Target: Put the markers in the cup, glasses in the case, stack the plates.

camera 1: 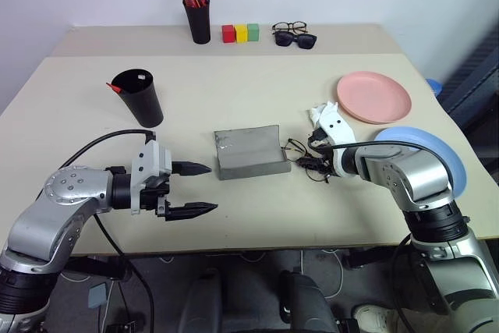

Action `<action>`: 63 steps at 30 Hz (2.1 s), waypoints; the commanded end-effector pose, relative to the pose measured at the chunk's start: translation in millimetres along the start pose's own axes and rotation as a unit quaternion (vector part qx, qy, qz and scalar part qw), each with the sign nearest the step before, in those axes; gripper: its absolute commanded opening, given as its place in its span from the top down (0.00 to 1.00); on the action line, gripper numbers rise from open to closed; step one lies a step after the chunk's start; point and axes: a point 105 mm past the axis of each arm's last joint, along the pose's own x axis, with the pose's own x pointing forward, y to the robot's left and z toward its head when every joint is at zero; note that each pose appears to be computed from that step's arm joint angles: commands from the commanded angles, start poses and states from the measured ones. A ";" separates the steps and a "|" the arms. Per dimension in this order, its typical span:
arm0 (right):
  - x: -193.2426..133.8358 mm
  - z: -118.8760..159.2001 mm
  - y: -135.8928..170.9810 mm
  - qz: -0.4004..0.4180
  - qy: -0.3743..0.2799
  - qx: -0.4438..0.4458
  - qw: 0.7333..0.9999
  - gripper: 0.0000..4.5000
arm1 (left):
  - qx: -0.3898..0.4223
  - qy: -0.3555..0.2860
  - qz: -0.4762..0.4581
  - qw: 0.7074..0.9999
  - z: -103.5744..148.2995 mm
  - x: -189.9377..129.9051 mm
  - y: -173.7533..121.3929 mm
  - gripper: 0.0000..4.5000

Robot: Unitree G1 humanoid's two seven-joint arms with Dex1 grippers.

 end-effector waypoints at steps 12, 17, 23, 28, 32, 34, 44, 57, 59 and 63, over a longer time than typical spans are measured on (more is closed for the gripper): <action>-11.3 23.5 -7.5 -0.013 -0.049 -0.028 0.998 0.99 | 0.025 -0.006 0.013 1.000 6.0 -1.8 0.3 0.15; -27.2 84.3 -3.8 0.004 -0.177 -0.058 0.982 0.99 | 0.023 -0.009 0.015 1.000 2.1 -1.6 -1.8 0.15; -44.5 131.4 55.4 0.135 -0.282 -0.132 0.940 0.99 | 0.021 -0.016 0.011 1.000 -0.5 -2.7 -2.6 0.15; -41.2 128.4 99.8 0.232 -0.294 -0.175 0.911 0.99 | 0.008 0.008 -0.011 1.000 -7.1 -6.7 -7.2 0.15; -19.8 114.0 110.2 0.244 -0.283 -0.206 0.904 0.99 | 0.014 0.010 -0.010 1.000 -6.6 -6.8 -9.1 0.15; -11.1 109.9 109.9 0.241 -0.280 -0.218 0.903 0.99 | 0.015 0.010 -0.010 1.000 -5.7 -7.3 -10.5 0.15; 12.5 100.3 101.2 0.232 -0.245 -0.252 0.907 0.99 | 0.014 0.022 0.003 1.000 -7.1 -12.3 -19.3 0.15; 12.6 65.2 90.1 0.264 -0.169 -0.234 0.920 0.69 | 0.017 0.020 0.031 0.999 -7.8 -15.6 -10.2 0.15; 11.7 64.3 84.4 0.250 -0.170 -0.234 0.924 0.45 | 0.020 0.015 0.037 0.999 -6.0 -15.4 -6.2 0.15; -2.4 68.5 60.1 0.192 -0.196 -0.228 0.934 0.24 | 0.025 -0.003 0.070 0.997 1.1 -14.2 13.2 0.15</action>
